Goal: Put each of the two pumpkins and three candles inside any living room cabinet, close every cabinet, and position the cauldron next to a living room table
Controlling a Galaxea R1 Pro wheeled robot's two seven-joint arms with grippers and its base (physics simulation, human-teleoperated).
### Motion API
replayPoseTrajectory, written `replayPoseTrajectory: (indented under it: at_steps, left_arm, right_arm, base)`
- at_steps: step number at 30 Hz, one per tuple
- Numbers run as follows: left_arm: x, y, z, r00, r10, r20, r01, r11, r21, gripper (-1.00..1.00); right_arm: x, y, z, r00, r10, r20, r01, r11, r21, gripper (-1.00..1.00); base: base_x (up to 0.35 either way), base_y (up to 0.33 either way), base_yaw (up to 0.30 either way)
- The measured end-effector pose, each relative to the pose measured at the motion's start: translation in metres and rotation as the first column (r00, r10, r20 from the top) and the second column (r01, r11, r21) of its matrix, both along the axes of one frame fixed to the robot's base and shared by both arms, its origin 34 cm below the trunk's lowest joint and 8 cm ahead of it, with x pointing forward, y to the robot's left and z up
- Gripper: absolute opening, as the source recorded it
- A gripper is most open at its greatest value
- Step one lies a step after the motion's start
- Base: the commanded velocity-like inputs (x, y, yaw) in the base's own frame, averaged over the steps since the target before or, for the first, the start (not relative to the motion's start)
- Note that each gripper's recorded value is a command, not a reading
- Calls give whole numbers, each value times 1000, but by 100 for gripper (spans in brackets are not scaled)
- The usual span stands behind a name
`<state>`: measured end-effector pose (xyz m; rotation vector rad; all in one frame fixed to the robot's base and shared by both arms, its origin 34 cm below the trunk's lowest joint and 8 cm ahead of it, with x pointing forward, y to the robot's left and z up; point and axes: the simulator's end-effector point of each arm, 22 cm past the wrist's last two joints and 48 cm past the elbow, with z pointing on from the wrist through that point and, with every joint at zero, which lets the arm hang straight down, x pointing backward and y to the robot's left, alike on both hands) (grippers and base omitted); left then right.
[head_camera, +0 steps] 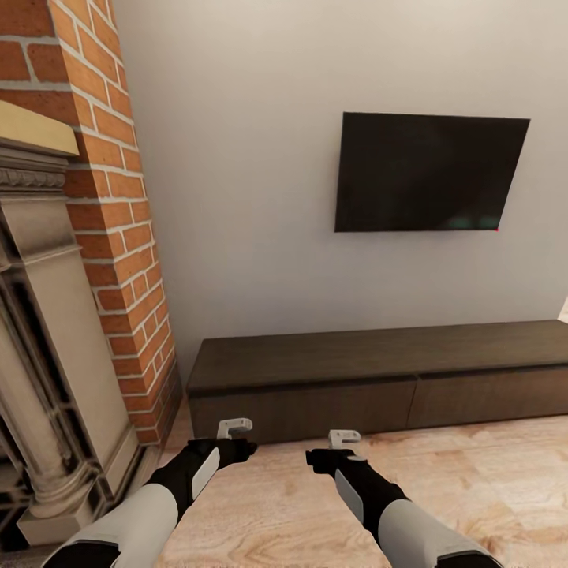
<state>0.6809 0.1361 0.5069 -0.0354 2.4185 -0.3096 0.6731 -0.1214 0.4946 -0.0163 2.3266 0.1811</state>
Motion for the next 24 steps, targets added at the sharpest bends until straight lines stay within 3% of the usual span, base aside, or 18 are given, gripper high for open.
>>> replayPoseTrajectory:
  at_steps: [18, 20, 22, 23, 24]
  left_arm:
    - [-8, -1, -37, 1000, -1, 4, 1, 1000, -5, 100]
    - [-9, -1, -42, 1000, -1, 4, 1, 1000, -5, 100]
    - [-10, -1, -46, 1000, -1, 4, 1, 1000, -5, 100]
    - [-10, -1, -48, 1000, -1, 4, 1, 1000, -6, 100]
    - [-11, -1, -50, 1000, -1, 4, 1, 1000, -6, 100]
  right_arm:
    - [-5, 2, -35, 1000, 0, 27, 0, 1000, 18, 100]
    - [-5, 4, -38, 1000, 1, 29, -2, 999, 37, 100]
    - [-5, 6, -39, 1000, -18, 25, 15, 995, 97, 100]
    - [-4, 7, -40, 999, -28, 24, 25, 991, 130, 100]
    - [-2, 11, -36, 999, -45, 23, 39, 977, 208, 100]
  base:
    - [0, 0, 0]
    - [0, 0, 0]
    - [0, 0, 0]
    - [0, 0, 0]
    - [0, 0, 0]
